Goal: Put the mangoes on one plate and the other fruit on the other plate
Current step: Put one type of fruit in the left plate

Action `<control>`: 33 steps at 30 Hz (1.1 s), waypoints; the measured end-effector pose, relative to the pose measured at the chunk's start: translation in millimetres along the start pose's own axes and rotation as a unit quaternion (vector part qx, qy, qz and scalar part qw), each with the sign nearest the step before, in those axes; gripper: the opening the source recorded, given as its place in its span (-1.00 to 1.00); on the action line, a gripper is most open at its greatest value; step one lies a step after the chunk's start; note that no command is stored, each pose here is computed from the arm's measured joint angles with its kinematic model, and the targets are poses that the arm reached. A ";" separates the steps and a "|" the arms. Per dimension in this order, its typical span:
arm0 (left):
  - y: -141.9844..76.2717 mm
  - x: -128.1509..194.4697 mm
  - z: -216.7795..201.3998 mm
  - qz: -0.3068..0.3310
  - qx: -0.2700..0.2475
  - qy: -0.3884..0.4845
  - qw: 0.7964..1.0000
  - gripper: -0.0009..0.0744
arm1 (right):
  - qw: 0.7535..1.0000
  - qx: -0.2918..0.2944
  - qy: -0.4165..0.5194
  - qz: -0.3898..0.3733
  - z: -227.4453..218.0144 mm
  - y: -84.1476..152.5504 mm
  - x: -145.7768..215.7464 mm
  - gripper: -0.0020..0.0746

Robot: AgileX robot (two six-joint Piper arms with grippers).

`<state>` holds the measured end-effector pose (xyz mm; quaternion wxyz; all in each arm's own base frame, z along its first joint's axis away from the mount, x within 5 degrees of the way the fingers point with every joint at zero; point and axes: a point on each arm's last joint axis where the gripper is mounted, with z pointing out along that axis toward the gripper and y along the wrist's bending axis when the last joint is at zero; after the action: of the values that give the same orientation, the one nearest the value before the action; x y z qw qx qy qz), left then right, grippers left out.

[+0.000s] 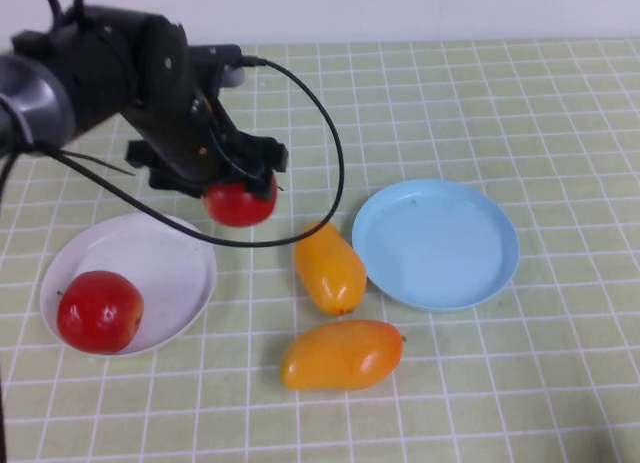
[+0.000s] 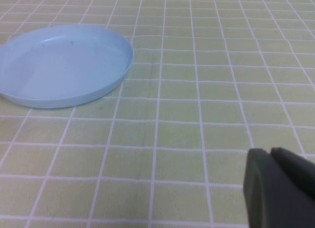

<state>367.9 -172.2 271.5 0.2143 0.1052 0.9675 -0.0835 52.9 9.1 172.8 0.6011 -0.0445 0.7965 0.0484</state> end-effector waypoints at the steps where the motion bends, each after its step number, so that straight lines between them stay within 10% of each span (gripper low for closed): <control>1: 1.3 0.1 -5.4 0.006 -0.008 0.002 1.000 0.55 | 1.000 0.000 0.001 0.000 0.0 0.0 0.2 -0.99; 12: 38.3 19.6 -12.3 0.051 -0.112 0.098 0.988 0.55 | 1.000 0.000 0.001 0.000 0.0 0.0 0.2 -0.99; 33: 48.2 26.0 2.5 0.091 -0.111 0.091 0.985 0.80 | 1.000 0.000 0.001 0.000 0.0 0.0 0.2 -0.99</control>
<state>357.4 -121.8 252.4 0.1427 0.1757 0.9725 0.0546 52.8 9.1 172.6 0.6004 -0.0446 0.7970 0.0484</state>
